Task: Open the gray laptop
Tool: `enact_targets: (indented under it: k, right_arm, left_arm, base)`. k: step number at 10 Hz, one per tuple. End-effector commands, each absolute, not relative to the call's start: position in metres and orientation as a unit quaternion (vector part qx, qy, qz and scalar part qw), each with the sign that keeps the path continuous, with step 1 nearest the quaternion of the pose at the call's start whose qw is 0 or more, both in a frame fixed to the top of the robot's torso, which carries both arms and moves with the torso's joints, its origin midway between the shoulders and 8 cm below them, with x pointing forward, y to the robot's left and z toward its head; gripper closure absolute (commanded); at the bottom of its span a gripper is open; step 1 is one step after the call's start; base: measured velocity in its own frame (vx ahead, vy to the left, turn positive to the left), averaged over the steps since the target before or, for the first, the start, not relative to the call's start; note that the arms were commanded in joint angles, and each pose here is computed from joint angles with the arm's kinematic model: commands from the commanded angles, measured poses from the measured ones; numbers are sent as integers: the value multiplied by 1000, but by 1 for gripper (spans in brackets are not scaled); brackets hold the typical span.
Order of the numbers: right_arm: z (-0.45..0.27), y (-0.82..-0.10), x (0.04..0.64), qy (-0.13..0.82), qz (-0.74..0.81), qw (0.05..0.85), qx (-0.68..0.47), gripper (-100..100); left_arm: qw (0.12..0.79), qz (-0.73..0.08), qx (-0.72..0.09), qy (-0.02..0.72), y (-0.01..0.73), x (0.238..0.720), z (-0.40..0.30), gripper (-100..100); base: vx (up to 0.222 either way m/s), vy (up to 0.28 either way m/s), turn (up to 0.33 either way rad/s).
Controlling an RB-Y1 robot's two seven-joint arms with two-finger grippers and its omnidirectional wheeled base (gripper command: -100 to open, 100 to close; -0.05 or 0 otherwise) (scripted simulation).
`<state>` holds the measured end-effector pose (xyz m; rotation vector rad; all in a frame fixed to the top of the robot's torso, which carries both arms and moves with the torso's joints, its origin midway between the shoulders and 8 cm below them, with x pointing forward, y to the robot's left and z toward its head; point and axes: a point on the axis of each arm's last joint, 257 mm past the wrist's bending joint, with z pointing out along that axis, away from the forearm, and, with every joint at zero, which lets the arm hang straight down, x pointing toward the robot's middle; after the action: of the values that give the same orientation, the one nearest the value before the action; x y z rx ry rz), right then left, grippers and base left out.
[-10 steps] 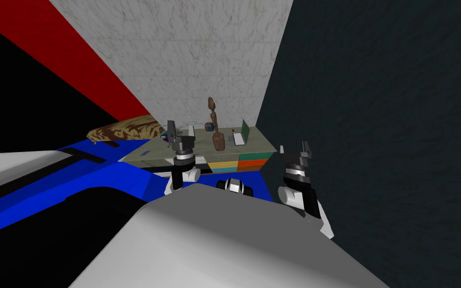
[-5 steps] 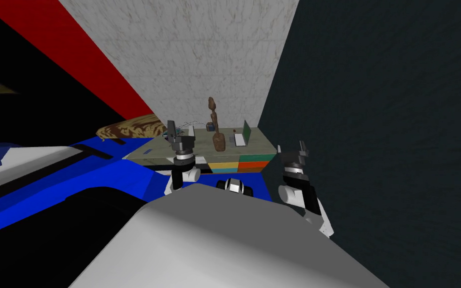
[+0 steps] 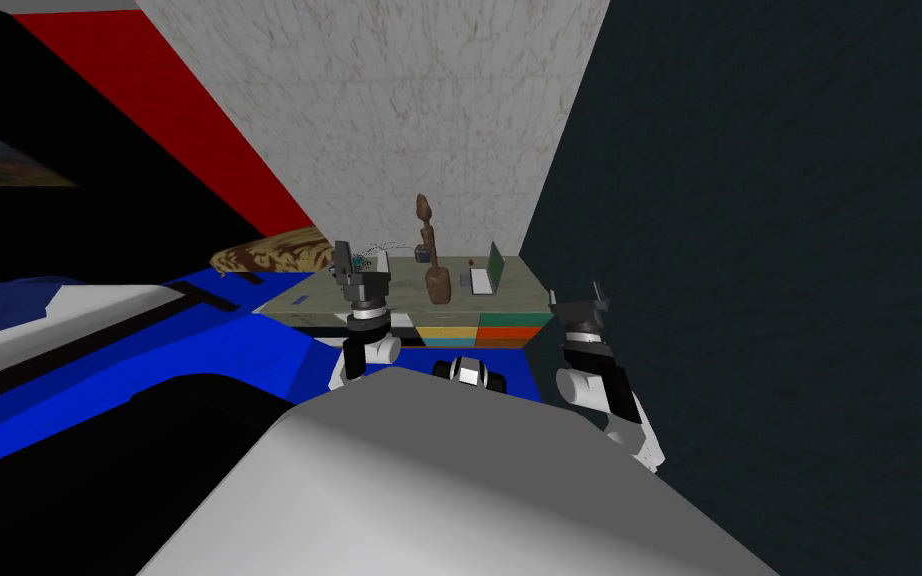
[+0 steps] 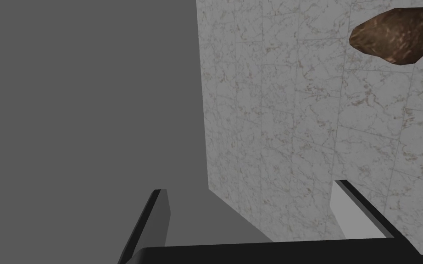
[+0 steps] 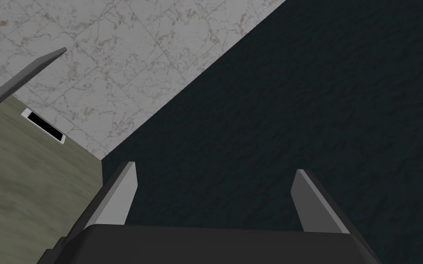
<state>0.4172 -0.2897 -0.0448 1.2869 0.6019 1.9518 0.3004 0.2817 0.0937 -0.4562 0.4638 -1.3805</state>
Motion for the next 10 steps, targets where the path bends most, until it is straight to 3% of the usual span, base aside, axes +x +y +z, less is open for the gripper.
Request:
enact_targets:
  k: [1, 10]
  right_arm:
    - [-50, -288, 422, 217, 765, 316, 517, -100]
    - [-69, -278, 440, 158, 778, 186, 579, -100]
  left_arm:
    - [723, -625, -207, 210, 282, 300, 94, 0]
    - [723, -625, -207, 210, 282, 300, 94, 0]
  base:
    - [34, -33, 52]
    - [32, -35, 77]
